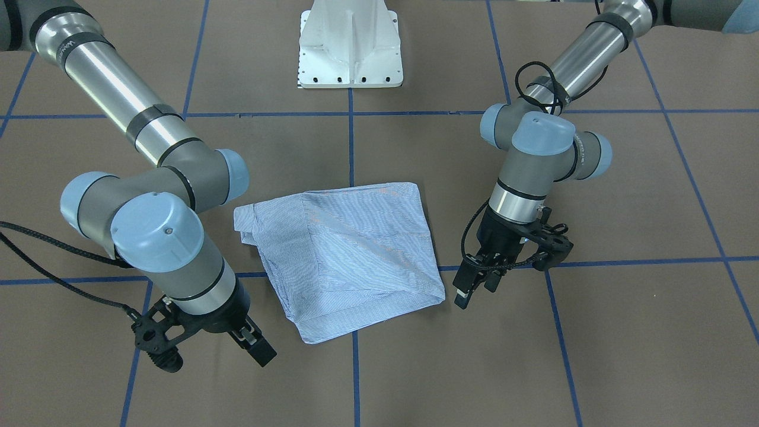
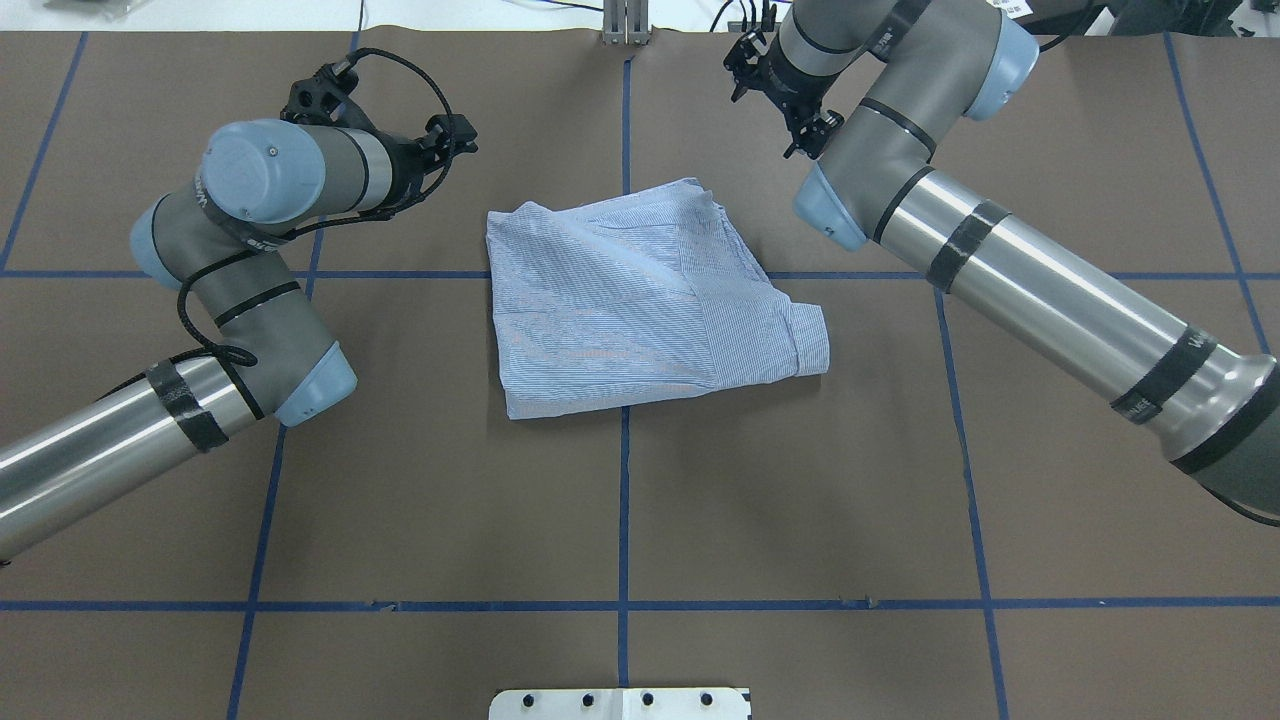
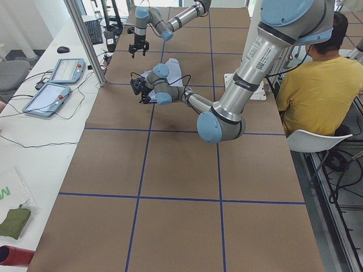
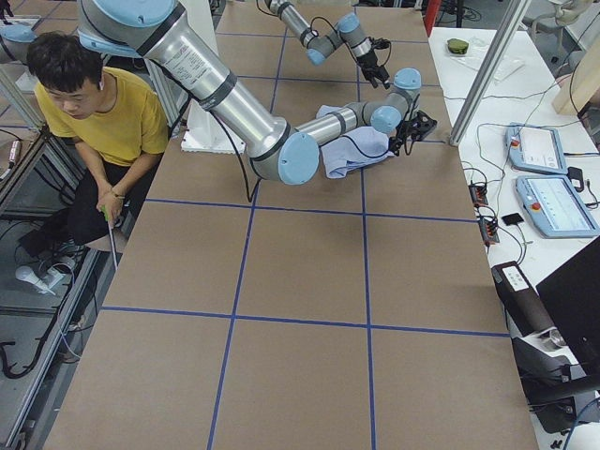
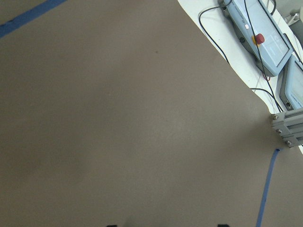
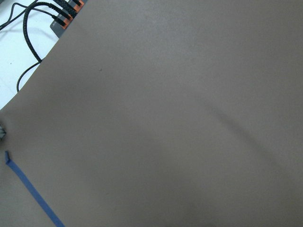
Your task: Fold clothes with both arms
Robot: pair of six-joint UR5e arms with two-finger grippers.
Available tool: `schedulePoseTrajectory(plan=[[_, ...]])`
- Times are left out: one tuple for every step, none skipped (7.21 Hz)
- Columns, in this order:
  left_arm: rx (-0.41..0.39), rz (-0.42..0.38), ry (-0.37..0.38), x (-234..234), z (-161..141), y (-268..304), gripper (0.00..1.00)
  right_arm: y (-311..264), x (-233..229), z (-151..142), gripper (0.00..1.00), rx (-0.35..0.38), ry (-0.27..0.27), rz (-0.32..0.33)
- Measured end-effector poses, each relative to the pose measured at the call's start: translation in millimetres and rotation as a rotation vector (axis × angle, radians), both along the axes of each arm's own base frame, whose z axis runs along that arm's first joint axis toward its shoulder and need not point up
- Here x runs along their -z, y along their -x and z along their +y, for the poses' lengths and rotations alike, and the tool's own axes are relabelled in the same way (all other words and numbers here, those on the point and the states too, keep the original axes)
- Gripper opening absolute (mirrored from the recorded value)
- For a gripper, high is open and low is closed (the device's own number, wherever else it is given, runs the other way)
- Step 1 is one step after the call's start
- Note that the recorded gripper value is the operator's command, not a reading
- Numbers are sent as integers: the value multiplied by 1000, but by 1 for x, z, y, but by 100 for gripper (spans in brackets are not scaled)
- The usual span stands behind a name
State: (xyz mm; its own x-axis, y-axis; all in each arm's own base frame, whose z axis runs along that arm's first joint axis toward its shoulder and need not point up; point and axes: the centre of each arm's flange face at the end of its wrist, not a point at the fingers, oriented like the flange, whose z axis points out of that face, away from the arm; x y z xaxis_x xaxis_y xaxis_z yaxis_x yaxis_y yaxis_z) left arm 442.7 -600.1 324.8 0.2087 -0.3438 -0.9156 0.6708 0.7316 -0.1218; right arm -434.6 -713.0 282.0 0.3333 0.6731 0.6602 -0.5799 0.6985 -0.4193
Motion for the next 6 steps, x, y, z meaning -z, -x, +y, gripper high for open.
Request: schedulePoseTrajectory(plan=[[-61, -60, -73, -10, 9, 15, 100, -27, -23, -1, 100, 51, -66, 29], [-125, -125, -153, -25, 22, 36, 100, -61, -55, 2, 100, 125, -140, 62], [-186, -197, -235, -42, 36, 61, 100, -98, -90, 6, 100, 205, -207, 91], [-257, -270, -312, -65, 50, 95, 100, -143, -126, 8, 100, 284, -273, 114], [-335, -330, -379, -87, 61, 134, 100, -193, -163, 10, 100, 360, -338, 133], [-415, -378, -433, -111, 67, 176, 100, -240, -200, 15, 100, 430, -397, 155]])
